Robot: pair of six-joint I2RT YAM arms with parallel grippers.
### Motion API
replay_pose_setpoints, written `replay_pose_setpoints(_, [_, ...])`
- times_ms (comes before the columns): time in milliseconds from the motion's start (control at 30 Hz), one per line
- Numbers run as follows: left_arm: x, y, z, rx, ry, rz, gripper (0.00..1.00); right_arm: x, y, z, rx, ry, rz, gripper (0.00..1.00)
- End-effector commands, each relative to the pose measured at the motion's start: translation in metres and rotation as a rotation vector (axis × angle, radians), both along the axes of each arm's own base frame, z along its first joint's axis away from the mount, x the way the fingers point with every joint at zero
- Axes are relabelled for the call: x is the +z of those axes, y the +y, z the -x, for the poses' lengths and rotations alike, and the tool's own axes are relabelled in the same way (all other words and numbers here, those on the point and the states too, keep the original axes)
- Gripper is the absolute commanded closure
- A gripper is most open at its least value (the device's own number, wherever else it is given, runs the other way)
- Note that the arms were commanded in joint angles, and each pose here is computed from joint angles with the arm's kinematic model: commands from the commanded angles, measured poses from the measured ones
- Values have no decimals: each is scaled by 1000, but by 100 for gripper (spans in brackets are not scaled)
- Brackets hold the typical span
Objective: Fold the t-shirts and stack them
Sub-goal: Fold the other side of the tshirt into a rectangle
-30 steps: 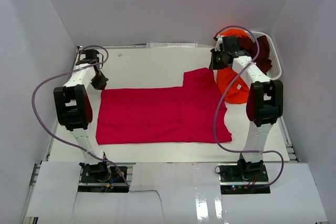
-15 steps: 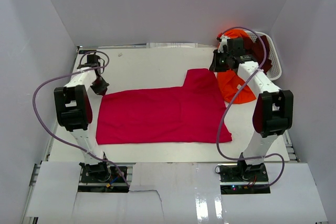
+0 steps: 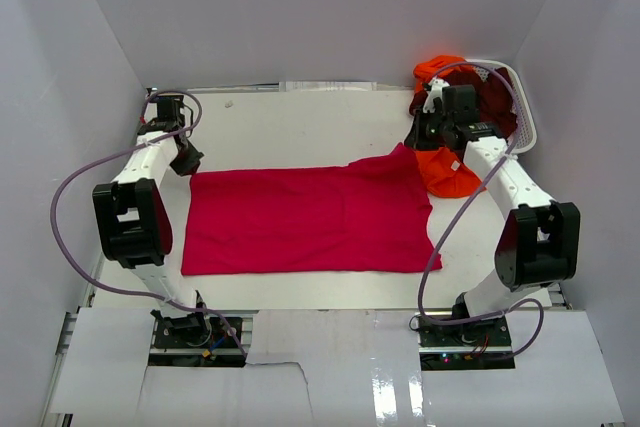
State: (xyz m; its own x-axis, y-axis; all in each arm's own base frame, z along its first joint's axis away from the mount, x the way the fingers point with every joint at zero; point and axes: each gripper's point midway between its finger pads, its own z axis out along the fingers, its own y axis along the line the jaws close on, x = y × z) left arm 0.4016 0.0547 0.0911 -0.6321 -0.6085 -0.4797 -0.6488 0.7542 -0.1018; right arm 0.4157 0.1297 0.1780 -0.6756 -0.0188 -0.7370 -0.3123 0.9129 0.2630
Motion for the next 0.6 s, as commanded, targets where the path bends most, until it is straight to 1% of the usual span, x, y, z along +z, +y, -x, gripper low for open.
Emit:
replay_pose_setpoints(0, [27,7,-1,24,-75,-23,100,26,-9,3,-42,-73,-6,92])
replay_pose_setpoints(267, [24,7,7,37,-68,-2,100,46,-27,18,-101,-101,-25,92])
replay_pose_setpoints(567, [22,7,17,52,-80,41,100,42,-30,41,-122,-80,-42,92])
